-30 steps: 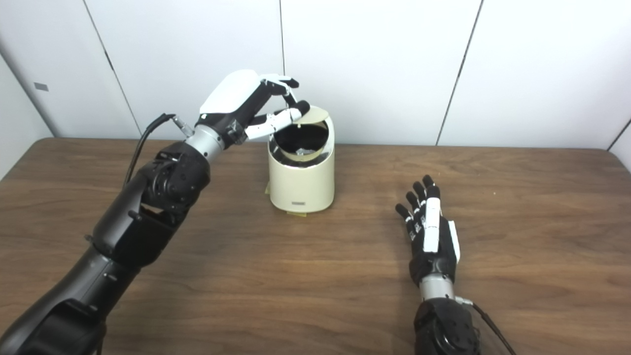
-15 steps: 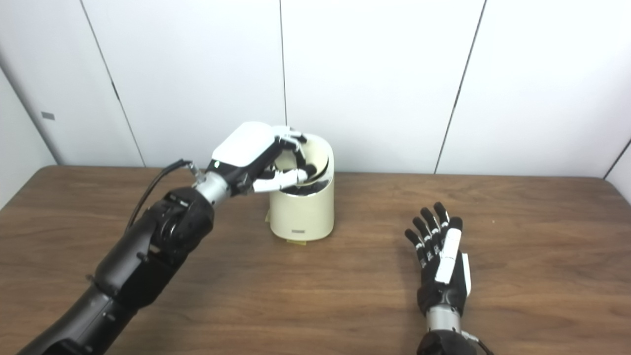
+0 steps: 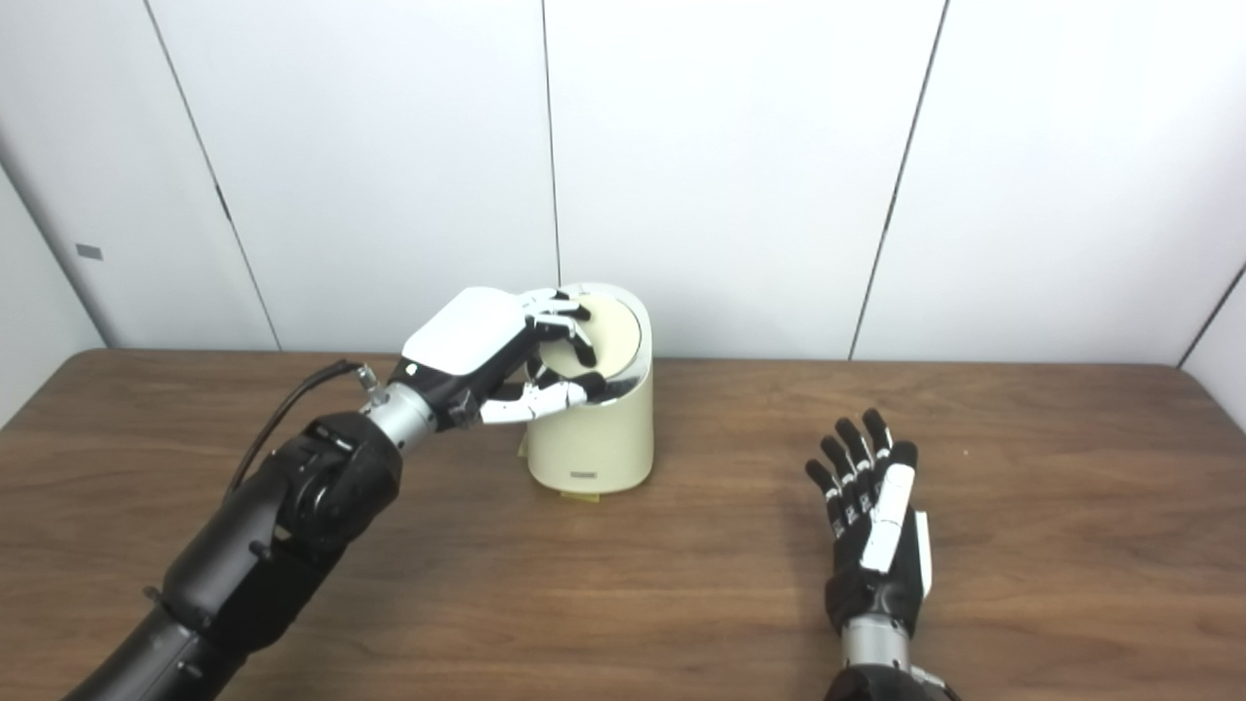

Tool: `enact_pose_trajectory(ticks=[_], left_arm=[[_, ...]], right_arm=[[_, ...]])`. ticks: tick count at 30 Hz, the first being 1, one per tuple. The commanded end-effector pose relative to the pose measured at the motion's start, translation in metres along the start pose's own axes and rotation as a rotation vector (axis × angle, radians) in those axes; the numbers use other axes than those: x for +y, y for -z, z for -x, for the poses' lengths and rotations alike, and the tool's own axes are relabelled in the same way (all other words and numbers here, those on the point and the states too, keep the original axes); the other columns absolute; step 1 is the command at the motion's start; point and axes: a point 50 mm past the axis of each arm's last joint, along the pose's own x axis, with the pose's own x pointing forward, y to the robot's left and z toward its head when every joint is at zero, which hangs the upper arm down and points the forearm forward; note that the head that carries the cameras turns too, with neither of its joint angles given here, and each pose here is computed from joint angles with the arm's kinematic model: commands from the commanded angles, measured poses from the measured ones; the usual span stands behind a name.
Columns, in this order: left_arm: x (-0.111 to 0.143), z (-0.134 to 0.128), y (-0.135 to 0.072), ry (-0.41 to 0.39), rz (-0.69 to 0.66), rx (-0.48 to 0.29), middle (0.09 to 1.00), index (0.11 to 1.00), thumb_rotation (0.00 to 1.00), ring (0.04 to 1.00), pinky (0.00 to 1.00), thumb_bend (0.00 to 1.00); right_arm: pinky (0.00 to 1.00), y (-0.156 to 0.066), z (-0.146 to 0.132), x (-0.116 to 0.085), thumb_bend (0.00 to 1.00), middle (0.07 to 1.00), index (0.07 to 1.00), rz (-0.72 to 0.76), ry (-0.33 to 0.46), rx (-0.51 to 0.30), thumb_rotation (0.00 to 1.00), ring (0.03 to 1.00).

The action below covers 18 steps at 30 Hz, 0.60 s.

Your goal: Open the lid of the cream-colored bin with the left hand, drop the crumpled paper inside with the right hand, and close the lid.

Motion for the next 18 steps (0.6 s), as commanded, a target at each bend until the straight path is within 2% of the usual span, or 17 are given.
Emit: enact_pose_trajectory(ticks=[1,4,10,12,14,16,18], left_arm=[[-0.004,0.004,0.01,0.087,-0.081,0.053,0.911,0.749,1.0,0.955,0.86,0.56],[-0.006,0.006,0.006,0.116,-0.098,0.056,0.929,0.791,1.0,0.97,0.87,0.57],[-0.008,0.013,-0.001,0.108,-0.08,0.039,0.912,0.72,1.0,0.958,0.89,0.59],[-0.009,0.015,-0.001,0.058,-0.061,0.022,0.886,0.719,1.0,0.924,0.84,0.57],[-0.009,0.019,-0.001,-0.032,0.006,0.002,0.859,0.72,0.98,0.887,0.79,0.53],[-0.01,0.026,-0.001,-0.147,0.122,0.003,0.821,0.731,0.88,0.828,0.73,0.49],[-0.011,0.034,-0.001,-0.273,0.295,0.019,0.79,0.746,0.78,0.78,0.68,0.46]], right_arm=[[0.85,0.001,0.002,-0.008,0.45,0.901,0.947,-0.002,-0.011,-0.029,1.0,0.894],[0.85,0.0,0.001,-0.01,0.47,0.895,0.946,0.006,-0.007,-0.033,0.99,0.893],[0.84,-0.003,-0.001,-0.012,0.49,0.898,0.955,0.012,-0.012,-0.041,1.0,0.898],[0.83,-0.002,-0.001,-0.012,0.48,0.894,0.949,0.007,-0.012,-0.041,0.99,0.892],[0.83,-0.002,0.0,-0.011,0.47,0.889,0.939,-0.012,-0.004,-0.029,0.97,0.885],[0.82,-0.002,0.001,-0.009,0.45,0.884,0.925,-0.05,-0.001,-0.006,0.93,0.879],[0.81,-0.002,0.004,-0.007,0.45,0.883,0.92,-0.069,-0.01,0.014,0.88,0.875]])
